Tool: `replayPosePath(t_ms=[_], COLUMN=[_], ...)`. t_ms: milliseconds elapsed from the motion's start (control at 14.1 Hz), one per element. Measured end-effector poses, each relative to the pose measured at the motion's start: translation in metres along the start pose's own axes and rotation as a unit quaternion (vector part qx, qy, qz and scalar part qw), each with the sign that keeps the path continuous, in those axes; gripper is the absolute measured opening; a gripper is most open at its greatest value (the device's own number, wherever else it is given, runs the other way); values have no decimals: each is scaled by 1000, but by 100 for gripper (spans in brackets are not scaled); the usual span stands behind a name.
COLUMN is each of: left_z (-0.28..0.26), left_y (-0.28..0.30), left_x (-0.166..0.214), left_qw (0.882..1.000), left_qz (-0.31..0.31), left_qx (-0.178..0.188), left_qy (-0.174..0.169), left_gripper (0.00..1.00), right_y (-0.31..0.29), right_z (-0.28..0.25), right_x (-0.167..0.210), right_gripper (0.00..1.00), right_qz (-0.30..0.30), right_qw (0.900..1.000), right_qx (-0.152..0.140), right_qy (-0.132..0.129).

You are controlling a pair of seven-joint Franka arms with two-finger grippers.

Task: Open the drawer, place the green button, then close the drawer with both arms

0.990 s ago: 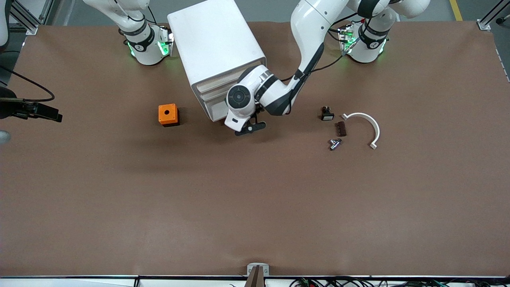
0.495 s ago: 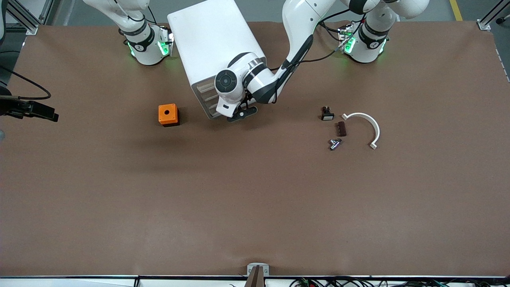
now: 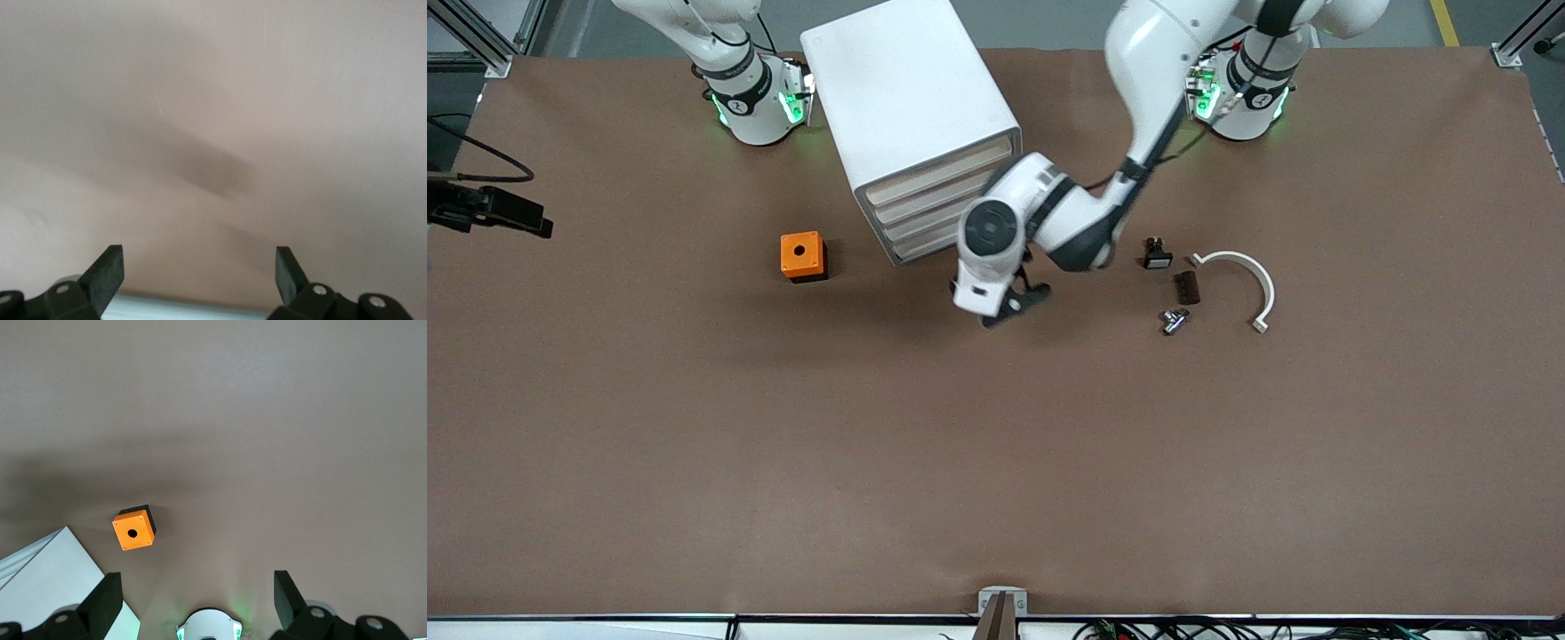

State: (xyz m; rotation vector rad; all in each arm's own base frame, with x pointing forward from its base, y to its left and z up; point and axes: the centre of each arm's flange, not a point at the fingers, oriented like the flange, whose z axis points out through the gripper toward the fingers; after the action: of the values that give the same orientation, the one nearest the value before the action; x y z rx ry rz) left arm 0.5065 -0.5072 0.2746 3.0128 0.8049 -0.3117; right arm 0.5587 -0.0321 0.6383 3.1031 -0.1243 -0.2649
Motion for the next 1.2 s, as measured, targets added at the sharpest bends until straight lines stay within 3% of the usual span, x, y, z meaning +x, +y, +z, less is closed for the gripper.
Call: replayPosePath(t_ms=[212, 495, 848, 1202], left_z=[-92, -172, -256, -314], left_y=[-49, -122, -213, -269], left_x=[99, 173, 220, 223], left_qw=[998, 994, 993, 992], left_qz=[-42, -29, 11, 40], left_qx=[-25, 7, 21, 21], left_qy=[38, 106, 114, 117], left_gripper=[100, 100, 100, 100], right_y=[11, 17, -14, -28], right_z=[-15, -4, -10, -10], right_x=[-12, -25, -39, -40], right_gripper=[100, 100, 100, 100], right_qz=[9, 18, -10, -22], right_qw=[999, 998, 998, 997], right_qx=[21, 41, 40, 39], right_qy=[23, 36, 55, 56])
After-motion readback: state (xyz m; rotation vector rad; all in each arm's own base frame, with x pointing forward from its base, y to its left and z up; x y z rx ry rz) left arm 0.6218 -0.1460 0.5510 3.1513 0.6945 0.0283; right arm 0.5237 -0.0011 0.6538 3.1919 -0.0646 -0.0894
